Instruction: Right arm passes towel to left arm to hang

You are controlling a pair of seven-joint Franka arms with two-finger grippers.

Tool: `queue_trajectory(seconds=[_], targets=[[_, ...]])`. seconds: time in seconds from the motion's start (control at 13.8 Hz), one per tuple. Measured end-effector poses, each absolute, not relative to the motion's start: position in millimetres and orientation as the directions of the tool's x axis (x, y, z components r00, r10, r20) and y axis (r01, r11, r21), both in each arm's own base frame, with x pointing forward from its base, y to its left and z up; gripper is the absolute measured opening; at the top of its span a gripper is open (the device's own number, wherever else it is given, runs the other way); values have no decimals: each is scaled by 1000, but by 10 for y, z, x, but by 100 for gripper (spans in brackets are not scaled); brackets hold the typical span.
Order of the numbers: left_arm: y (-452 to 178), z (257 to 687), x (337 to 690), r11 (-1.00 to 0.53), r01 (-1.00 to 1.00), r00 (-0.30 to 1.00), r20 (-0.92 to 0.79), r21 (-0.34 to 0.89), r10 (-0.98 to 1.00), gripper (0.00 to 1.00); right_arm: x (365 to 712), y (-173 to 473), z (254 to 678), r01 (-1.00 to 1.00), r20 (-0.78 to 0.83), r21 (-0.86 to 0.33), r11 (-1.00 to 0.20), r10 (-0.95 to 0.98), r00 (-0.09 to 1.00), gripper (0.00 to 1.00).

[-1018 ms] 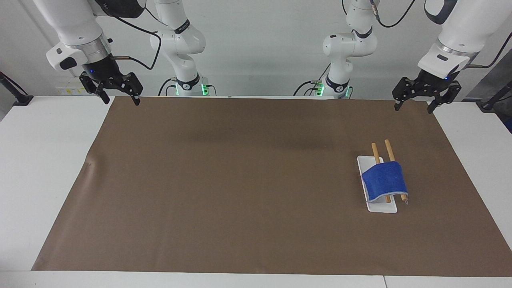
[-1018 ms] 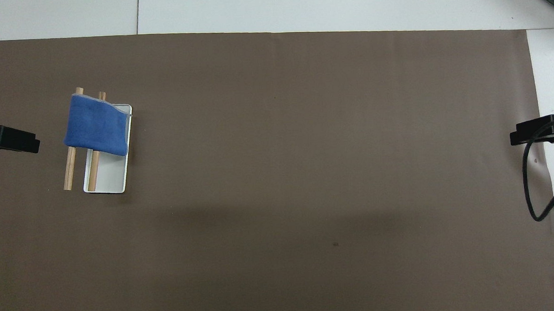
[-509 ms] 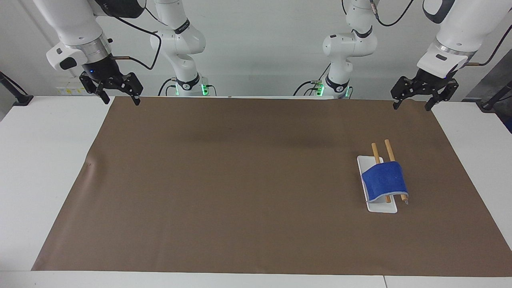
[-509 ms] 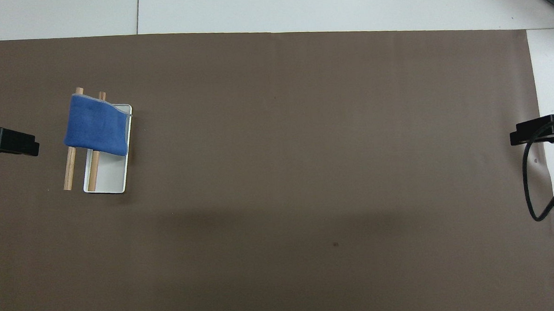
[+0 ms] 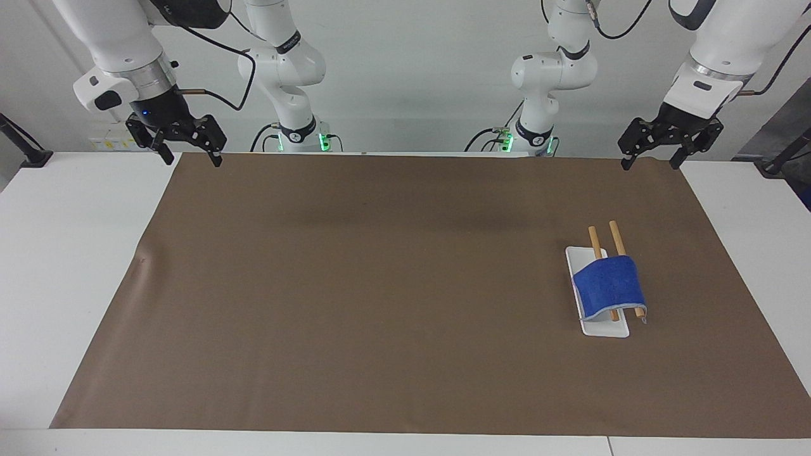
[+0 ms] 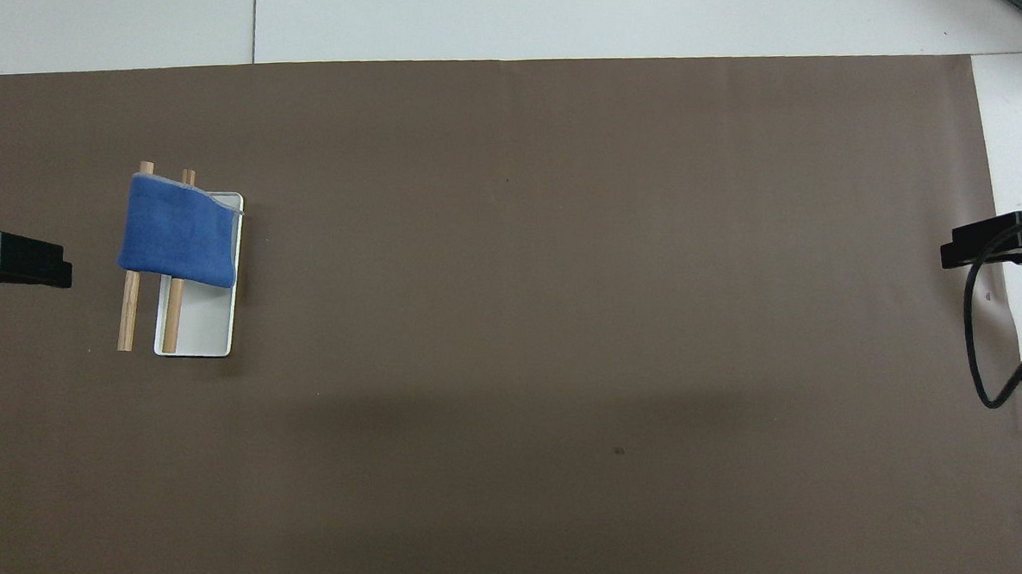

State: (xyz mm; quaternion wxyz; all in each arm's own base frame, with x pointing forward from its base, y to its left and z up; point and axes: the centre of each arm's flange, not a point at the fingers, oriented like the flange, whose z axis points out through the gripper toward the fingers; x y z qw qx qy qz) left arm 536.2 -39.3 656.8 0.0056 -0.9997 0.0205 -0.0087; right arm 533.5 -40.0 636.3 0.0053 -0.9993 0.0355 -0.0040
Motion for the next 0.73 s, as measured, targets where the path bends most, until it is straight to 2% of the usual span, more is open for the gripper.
queue_trajectory(seconds=[0.73], targets=[[-393,6675,5239,-998,-58,998,6,-14,-58,100,5335,-400,6363,-71,8,-11,-997,-71,997,100]])
